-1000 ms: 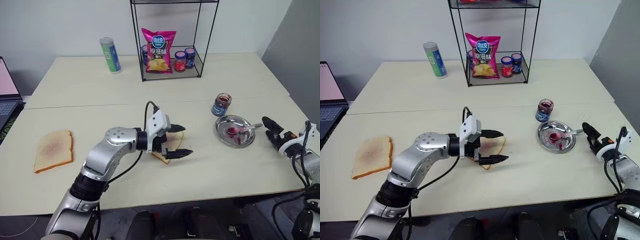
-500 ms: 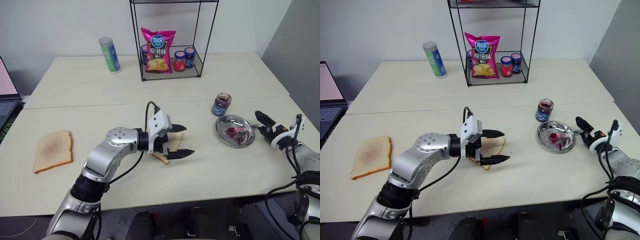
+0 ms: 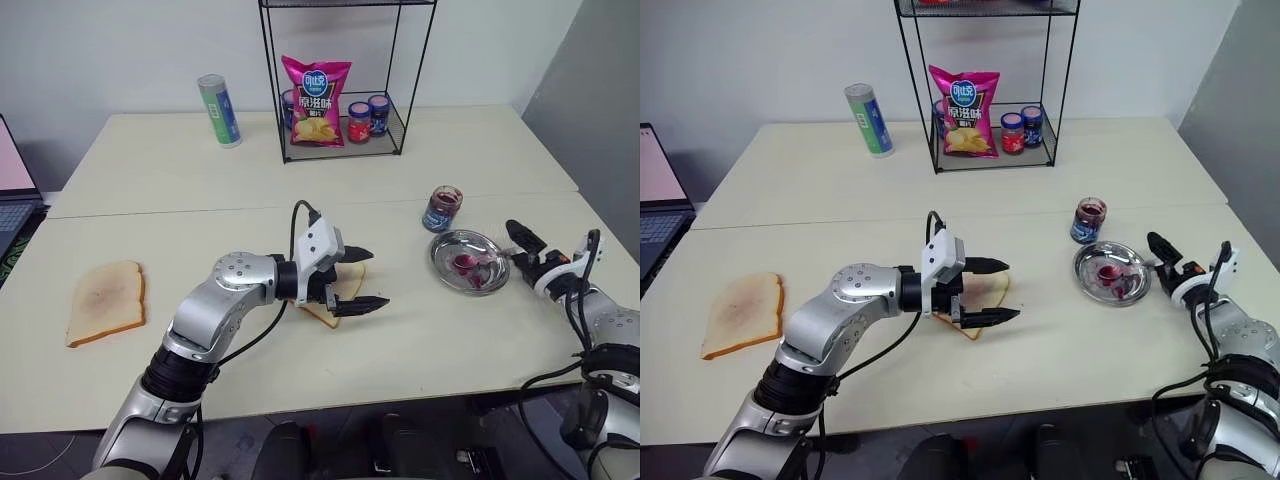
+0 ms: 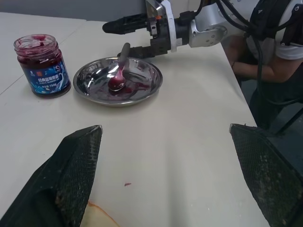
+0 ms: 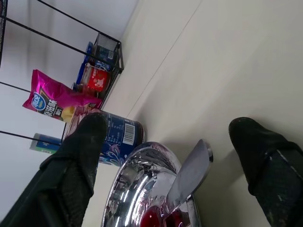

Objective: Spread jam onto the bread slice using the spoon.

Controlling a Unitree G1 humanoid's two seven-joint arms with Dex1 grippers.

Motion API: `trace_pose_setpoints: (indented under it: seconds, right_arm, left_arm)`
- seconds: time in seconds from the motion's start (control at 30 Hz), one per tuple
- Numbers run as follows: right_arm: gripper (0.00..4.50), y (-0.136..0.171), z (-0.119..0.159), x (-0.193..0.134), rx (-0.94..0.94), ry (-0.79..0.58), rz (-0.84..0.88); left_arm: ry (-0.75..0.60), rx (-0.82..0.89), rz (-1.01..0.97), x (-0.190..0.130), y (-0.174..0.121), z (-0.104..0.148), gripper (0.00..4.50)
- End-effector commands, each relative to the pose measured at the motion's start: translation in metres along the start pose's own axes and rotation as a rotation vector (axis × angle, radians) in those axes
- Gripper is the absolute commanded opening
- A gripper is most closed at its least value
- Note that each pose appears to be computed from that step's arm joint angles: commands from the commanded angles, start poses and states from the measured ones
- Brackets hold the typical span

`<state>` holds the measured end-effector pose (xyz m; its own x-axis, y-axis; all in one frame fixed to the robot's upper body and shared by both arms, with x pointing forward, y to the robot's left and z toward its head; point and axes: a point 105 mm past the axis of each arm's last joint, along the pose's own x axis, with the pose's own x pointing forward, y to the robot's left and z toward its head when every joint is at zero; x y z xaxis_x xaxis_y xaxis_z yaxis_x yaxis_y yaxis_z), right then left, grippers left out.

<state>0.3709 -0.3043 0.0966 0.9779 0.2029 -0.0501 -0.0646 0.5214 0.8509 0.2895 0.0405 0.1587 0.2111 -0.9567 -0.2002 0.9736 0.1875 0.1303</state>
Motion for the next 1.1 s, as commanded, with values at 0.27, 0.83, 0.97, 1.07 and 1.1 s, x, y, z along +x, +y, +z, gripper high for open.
trace_pose_setpoints:
  seconds: [0.27, 0.83, 0.97, 1.07, 1.1]
  right_arm:
    - [1.66, 0.005, 0.017, -0.003, -0.035, -0.051, 0.011]
    - [0.02, 0.044, 0.025, -0.013, -0.081, -0.072, 0.114]
    - [0.02, 0.105, 0.03, -0.018, -0.207, -0.139, 0.209]
    - [0.02, 0.139, 0.026, -0.016, -0.313, -0.156, 0.236]
    - [0.02, 0.144, 0.022, -0.014, -0.369, -0.141, 0.227]
  left_arm:
    - [-0.023, 0.039, -0.008, 0.001, -0.003, 0.009, 4.5]
    - [-0.022, 0.038, 0.004, -0.005, 0.008, 0.007, 4.5]
    - [-0.058, 0.031, 0.082, -0.015, 0.026, 0.015, 4.5]
    - [-0.089, 0.025, 0.103, -0.014, 0.032, 0.021, 4.5]
    - [-0.095, 0.024, 0.105, -0.014, 0.033, 0.022, 4.5]
